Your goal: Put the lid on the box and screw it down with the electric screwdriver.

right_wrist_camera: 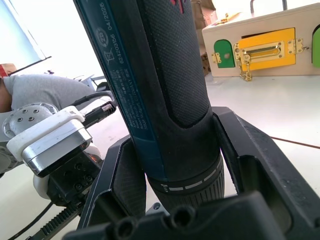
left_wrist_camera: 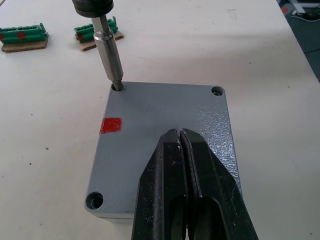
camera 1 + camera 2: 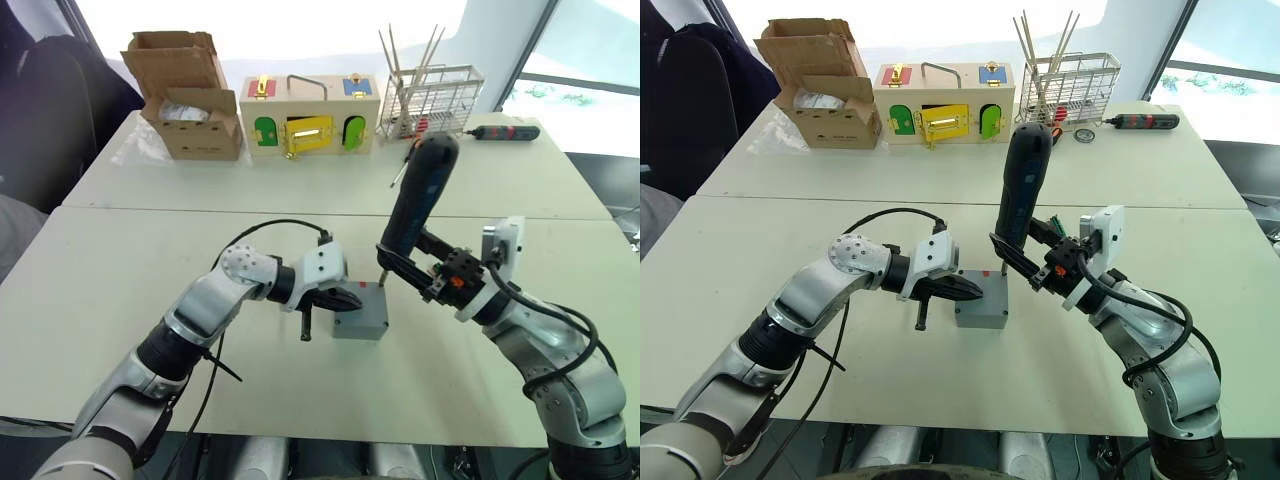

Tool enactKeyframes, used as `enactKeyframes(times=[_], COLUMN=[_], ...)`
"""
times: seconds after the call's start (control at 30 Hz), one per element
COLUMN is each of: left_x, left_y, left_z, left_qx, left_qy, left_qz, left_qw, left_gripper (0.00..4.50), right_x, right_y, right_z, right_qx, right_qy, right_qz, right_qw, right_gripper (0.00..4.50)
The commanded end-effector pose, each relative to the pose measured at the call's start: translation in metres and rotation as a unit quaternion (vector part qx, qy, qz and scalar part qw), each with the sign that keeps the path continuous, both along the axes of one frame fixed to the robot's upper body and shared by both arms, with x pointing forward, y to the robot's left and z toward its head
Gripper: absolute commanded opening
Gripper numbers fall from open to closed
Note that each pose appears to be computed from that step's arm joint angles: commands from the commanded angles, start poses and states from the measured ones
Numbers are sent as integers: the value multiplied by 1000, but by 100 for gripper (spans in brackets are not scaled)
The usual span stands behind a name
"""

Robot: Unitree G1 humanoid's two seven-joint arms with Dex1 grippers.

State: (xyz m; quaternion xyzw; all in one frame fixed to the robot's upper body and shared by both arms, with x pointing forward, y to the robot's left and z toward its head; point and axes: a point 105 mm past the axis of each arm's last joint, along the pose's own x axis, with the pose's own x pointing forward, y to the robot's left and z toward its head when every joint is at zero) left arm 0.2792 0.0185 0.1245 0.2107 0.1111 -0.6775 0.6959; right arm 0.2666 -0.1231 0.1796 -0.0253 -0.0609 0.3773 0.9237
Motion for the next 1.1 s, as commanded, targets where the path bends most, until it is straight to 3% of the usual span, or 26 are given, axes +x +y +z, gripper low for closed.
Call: enactKeyframes(times=[0.03, 1.1], left_x=[0, 3], left_y=[4, 4], left_z=[-6, -6], left_qx=[17, 20], left_qy=[0, -5], left_qz=[4, 12], left_qw=[1000, 1000], left_gripper=[0, 0], right_x=[-3, 2], right_y=[7, 5], right_z=[-41, -53], right_qx=[-8, -16], right_qy=[87, 92], right_qz=[16, 5], right_qw=[996, 996], right_gripper=[185, 185])
